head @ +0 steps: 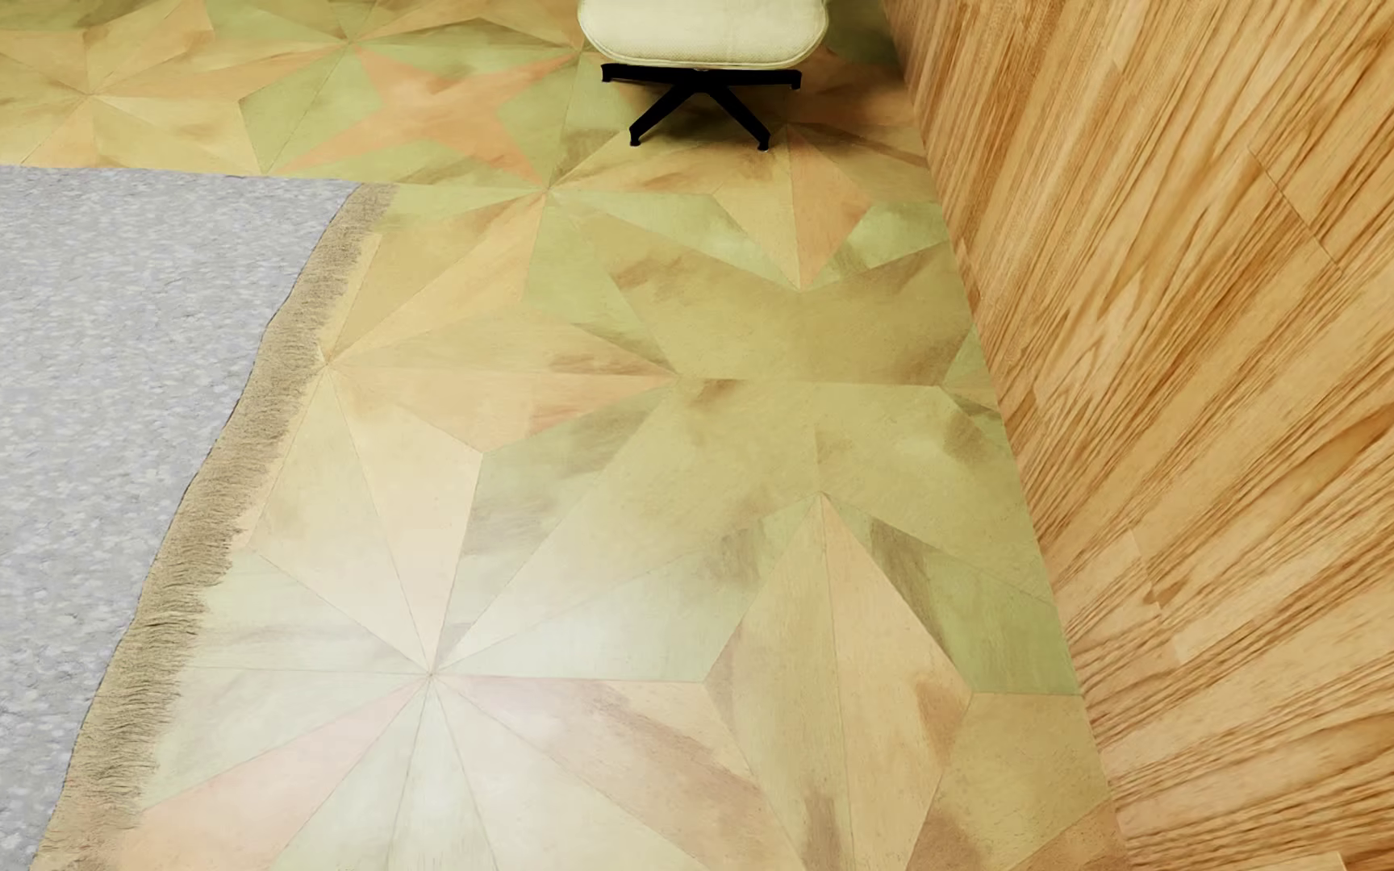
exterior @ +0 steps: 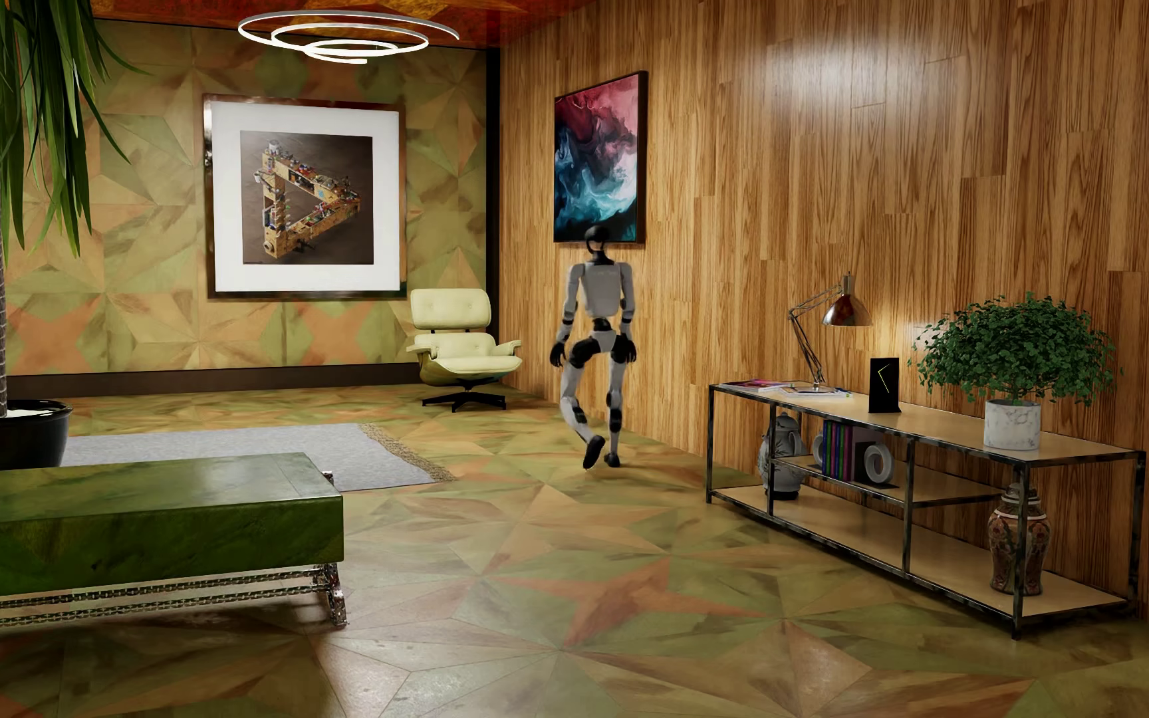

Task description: Go to the armchair

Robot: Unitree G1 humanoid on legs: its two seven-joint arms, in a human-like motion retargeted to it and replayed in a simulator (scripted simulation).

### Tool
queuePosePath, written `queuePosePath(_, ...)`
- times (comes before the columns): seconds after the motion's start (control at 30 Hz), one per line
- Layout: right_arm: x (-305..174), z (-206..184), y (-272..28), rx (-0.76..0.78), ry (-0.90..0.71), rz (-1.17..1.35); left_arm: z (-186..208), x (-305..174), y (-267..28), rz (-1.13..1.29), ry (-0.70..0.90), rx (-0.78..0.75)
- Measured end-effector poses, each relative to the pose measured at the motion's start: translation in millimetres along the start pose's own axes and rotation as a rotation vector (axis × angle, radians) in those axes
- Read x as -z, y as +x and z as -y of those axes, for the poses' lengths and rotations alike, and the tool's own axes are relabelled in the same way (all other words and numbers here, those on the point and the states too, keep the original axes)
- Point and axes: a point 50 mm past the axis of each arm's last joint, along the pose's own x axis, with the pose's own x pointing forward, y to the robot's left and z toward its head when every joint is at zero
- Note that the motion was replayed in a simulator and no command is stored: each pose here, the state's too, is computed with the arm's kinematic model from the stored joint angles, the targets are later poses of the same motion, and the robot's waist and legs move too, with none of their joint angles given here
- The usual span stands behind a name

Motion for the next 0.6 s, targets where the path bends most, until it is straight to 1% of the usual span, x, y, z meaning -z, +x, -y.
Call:
queuePosePath(0.03, -10, 16, 6, 0.041, -0.021, 0.032, 5, 13, -1, -0.042, -0.074, -0.005)
queuePosePath(0.07, -20, 33, 10, 0.094, -0.013, 0.063, 8, 26, -4, -0.083, -0.195, -0.050)
queuePosePath(0.13, -41, 68, 12, 0.212, 0.083, 0.136, 17, 47, -11, -0.167, -0.417, -0.152)
queuePosePath(0.17, -51, 84, 10, 0.270, 0.134, 0.189, 23, 55, -14, -0.204, -0.462, -0.180)
queuePosePath(0.23, -70, 111, 4, 0.364, 0.160, 0.302, 40, 61, -19, -0.248, -0.491, -0.153)
queuePosePath(0.3, -84, 127, -1, 0.404, 0.147, 0.374, 64, 54, -21, -0.245, -0.454, -0.028)
queuePosePath(0.33, -89, 128, -3, 0.404, 0.156, 0.387, 74, 50, -22, -0.231, -0.418, 0.040)
queuePosePath(0.4, -88, 120, -4, 0.381, 0.188, 0.379, 85, 40, -22, -0.191, -0.367, 0.147)
queuePosePath(0.43, -81, 110, -2, 0.361, 0.180, 0.348, 87, 32, -22, -0.168, -0.360, 0.173)
queuePosePath(0.47, -72, 93, 1, 0.326, 0.178, 0.300, 83, 25, -20, -0.160, -0.373, 0.166)
queuePosePath(0.5, -60, 71, 3, 0.259, 0.132, 0.237, 75, 19, -18, -0.152, -0.389, 0.138)
queuePosePath(0.57, -41, 30, 5, 0.036, -0.125, 0.172, 47, 2, -14, -0.087, -0.446, 0.016)
queuePosePath(0.6, -30, 19, 3, -0.030, -0.189, 0.145, 24, -11, -12, -0.030, -0.468, -0.068)
